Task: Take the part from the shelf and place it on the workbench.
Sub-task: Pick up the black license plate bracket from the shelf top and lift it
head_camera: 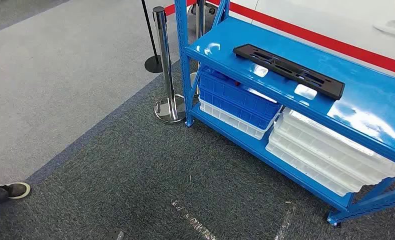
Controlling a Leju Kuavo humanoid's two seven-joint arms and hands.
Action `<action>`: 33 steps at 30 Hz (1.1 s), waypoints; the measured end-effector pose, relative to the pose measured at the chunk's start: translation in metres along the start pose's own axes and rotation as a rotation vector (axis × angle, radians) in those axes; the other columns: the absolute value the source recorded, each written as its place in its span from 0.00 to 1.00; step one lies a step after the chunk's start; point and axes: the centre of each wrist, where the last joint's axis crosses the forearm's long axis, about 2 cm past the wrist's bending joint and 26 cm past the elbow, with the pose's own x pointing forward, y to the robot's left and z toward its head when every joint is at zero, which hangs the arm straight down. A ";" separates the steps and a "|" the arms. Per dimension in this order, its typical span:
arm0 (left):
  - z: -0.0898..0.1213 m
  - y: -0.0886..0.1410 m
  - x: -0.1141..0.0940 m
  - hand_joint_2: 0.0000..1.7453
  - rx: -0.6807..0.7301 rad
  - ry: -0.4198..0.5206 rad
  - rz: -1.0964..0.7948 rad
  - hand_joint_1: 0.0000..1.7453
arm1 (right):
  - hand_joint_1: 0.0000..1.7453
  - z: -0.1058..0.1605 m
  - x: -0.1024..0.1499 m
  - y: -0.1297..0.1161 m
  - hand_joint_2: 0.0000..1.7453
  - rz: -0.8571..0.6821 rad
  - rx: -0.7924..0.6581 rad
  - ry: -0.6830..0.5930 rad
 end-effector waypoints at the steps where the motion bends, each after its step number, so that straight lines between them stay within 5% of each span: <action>1: 0.000 -0.001 0.001 0.00 0.000 0.000 -0.001 0.00 | 0.00 0.000 0.000 0.001 0.00 0.004 0.001 0.000; 4: -0.001 -0.004 0.006 0.00 0.003 0.002 0.004 0.00 | 0.00 0.000 0.003 0.003 0.00 0.015 0.005 0.001; 8: -0.002 -0.009 0.023 0.00 0.014 0.001 0.028 0.00 | 0.00 -0.001 0.010 0.007 1.00 0.036 0.010 0.003; 10: -0.003 -0.012 0.032 0.50 0.021 -0.001 0.032 0.00 | 0.00 -0.002 0.014 0.009 1.00 0.051 0.008 0.000; 12: -0.004 -0.014 0.039 0.50 0.034 -0.002 0.038 0.00 | 0.00 -0.003 0.017 0.010 1.00 0.058 0.000 -0.009; 14: -0.004 -0.015 0.045 0.00 0.052 -0.003 0.044 0.00 | 0.00 -0.003 0.022 0.011 1.00 0.055 -0.014 -0.026; 19: -0.004 -0.017 0.049 0.00 0.074 -0.004 0.047 0.00 | 0.00 -0.004 0.033 0.011 1.00 0.040 -0.032 -0.069; 23: -0.004 -0.021 0.058 1.00 0.088 -0.013 0.050 0.00 | 0.00 -0.006 0.061 0.007 1.00 0.008 -0.046 -0.173; 27: -0.004 -0.023 0.068 1.00 0.102 -0.023 0.057 0.00 | 0.00 -0.005 0.104 0.003 1.00 -0.022 -0.054 -0.334; 31: -0.004 -0.024 0.077 0.00 0.113 -0.030 0.060 0.00 | 0.00 0.001 0.152 0.004 1.00 -0.035 -0.039 -0.519; 33: -0.004 -0.024 0.082 0.00 0.115 -0.037 0.055 0.00 | 0.00 0.006 0.176 0.008 1.00 -0.035 -0.023 -0.613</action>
